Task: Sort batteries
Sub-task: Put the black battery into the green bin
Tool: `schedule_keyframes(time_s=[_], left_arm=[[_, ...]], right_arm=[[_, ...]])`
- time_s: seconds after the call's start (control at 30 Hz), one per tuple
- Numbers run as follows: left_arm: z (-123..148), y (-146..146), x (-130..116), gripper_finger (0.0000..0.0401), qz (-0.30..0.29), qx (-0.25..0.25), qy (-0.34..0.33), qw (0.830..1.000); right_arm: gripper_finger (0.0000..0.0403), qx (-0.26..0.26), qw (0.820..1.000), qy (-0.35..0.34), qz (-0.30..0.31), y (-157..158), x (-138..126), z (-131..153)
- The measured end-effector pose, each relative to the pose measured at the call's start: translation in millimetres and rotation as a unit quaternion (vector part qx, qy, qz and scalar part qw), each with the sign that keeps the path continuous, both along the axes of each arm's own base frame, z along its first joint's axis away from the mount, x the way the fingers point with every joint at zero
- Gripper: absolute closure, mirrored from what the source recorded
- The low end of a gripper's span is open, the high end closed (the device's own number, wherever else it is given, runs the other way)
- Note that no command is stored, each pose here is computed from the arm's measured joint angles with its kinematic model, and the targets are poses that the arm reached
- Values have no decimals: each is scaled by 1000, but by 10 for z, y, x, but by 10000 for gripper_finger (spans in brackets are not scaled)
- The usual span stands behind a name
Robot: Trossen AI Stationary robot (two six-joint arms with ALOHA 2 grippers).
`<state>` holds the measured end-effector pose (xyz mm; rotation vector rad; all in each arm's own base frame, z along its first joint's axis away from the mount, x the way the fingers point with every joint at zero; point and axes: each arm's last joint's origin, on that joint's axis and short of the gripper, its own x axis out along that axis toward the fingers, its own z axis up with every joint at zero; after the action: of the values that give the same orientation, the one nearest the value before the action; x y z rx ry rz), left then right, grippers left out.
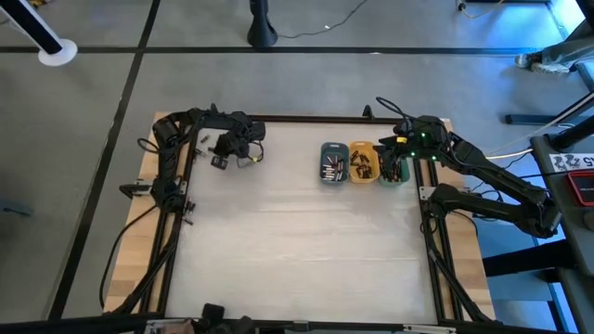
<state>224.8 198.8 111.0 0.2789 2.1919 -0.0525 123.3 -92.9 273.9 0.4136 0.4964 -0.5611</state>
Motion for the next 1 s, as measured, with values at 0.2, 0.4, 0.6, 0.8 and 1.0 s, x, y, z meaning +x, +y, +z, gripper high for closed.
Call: schedule_keyframes(time_s=[0.2,0.4,0.6,0.8,1.0], left_arm=[[139,-86,249,363,27,-59,-77,995],[405,-109,562,363,70,-144,-241,957],[776,-66,681,363,84,-144,-350,922],[1069,-92,733,364,96,-150,-420,890],[1406,-190,956,362,91,-207,-576,786]], right_arm=[[221,0,1000,0,0,0,0,0],[221,0,1000,0,-1,-1,0,0],[221,-1,1000,0,-1,-3,0,1],[221,-1,1000,-1,-1,-3,0,2],[221,-3,1000,-9,5,-3,8,14]])
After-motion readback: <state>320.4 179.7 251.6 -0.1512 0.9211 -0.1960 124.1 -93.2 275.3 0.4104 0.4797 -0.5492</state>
